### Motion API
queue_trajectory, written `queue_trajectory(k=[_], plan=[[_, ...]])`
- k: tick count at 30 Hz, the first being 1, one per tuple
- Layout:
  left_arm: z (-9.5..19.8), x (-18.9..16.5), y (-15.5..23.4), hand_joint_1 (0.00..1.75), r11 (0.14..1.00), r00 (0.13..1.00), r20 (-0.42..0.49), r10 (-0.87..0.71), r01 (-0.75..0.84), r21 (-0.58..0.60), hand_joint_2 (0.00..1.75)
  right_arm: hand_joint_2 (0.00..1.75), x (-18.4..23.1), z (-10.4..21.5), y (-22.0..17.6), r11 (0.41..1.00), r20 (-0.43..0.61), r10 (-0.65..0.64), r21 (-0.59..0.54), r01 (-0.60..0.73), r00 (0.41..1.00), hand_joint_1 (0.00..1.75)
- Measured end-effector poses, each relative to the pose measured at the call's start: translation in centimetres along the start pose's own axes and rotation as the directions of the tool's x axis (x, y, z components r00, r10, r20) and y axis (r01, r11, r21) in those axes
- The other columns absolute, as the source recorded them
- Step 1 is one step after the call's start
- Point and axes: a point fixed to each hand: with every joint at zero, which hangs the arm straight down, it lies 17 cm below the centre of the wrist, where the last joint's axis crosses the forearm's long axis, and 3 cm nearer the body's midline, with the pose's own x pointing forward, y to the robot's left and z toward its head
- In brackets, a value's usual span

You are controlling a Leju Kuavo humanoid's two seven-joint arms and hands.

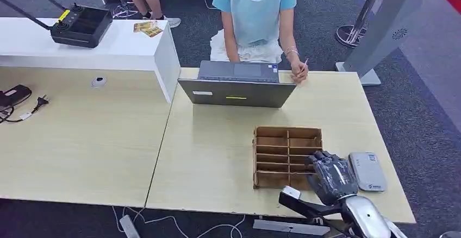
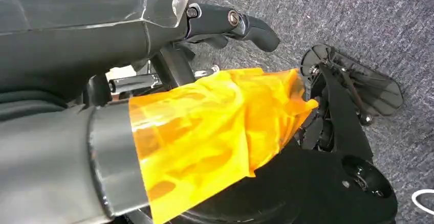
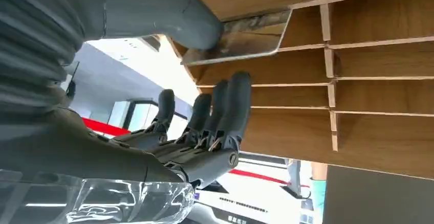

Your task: Pass the card to the sensor for recognition and then transmit it.

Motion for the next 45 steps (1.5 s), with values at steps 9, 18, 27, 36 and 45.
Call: queue_trajectory(k=[9, 18, 27, 36, 45], plan=[[0.0, 0.0, 0.0, 0.00, 1.000, 1.000, 0.000, 0.006, -0.006, 0.002, 0.00, 1.75, 0.0, -0.1, -0.1, 1.000, -0.003, -0.001, -0.002, 0.001, 1.000, 1.41], [0.0, 0.0, 0.0, 0.00, 1.000, 1.000, -0.001, 0.009, -0.009, 0.002, 0.00, 1.75, 0.0, 0.0, 0.0, 1.000, -0.002, 0.000, -0.003, 0.000, 1.000, 1.40], [0.0, 0.1, 0.1, 0.00, 1.000, 1.000, 0.001, 0.015, -0.015, 0.004, 0.00, 1.75, -0.3, -0.1, -0.3, 1.000, -0.007, -0.021, -0.011, 0.021, 1.000, 1.57], [0.0, 0.2, 0.2, 0.00, 1.000, 1.000, 0.002, 0.018, -0.018, 0.006, 0.00, 1.75, -1.5, -0.2, -2.5, 0.994, -0.025, -0.076, -0.074, 0.074, 0.997, 1.59], [0.0, 0.2, 0.2, 0.00, 1.000, 1.000, 0.002, 0.019, -0.019, 0.006, 0.00, 1.75, -1.7, -0.1, -3.5, 0.988, -0.016, -0.121, -0.094, 0.119, 0.993, 1.73]])
